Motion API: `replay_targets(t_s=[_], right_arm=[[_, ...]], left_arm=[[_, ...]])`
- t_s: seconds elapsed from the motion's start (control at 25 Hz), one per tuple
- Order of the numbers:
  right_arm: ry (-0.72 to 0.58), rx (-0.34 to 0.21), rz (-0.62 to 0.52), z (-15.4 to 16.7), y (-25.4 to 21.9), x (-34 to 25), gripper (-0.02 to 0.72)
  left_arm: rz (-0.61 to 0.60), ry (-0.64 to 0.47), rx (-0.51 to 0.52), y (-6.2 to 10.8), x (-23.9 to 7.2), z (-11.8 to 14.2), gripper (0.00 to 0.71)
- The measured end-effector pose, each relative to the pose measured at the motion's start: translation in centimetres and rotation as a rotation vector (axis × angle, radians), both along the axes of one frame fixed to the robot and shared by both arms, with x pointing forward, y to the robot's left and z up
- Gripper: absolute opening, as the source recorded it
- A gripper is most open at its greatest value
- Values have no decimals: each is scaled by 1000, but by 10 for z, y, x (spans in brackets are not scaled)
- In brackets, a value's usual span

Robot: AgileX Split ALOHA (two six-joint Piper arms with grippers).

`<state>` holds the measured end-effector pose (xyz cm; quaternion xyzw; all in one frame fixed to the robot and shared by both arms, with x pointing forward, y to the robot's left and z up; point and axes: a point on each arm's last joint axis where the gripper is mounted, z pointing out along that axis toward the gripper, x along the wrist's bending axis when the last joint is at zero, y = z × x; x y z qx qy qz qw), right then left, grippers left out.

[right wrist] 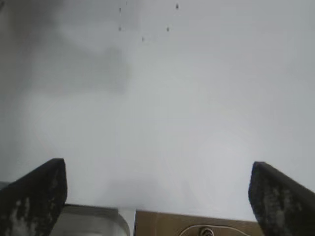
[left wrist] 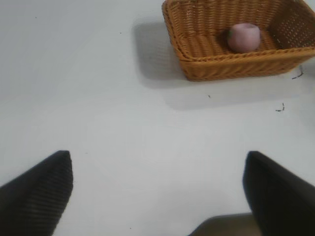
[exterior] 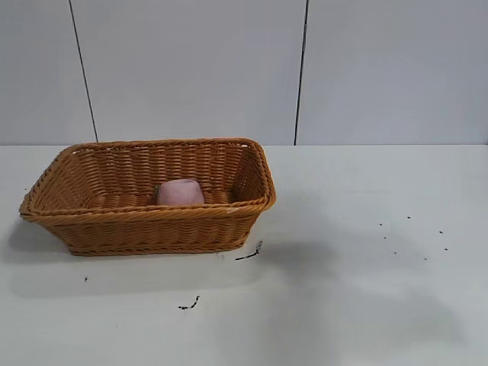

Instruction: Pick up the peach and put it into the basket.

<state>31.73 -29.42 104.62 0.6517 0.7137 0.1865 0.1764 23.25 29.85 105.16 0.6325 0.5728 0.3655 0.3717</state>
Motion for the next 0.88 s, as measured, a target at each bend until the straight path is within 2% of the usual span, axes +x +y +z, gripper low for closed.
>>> replay_targets(t_s=[0.04,0.16,0.44,0.56,0.88], right_arm=[[-41,2,0,-1,0,-9,689],[-281,23,0,10,0,-32,689],[-551,39,2,10,-1,-72,689],[-617,47,5,10,-1,-82,689],[-624,50,6,10,0,-83,689]], left_arm=[[0,0,0,0,0,0,692],[0,0,0,0,0,0,692],[0,0,0,0,0,0,692],[0,0,0,0,0,0,692],[0,0,0,0,0,0,692]])
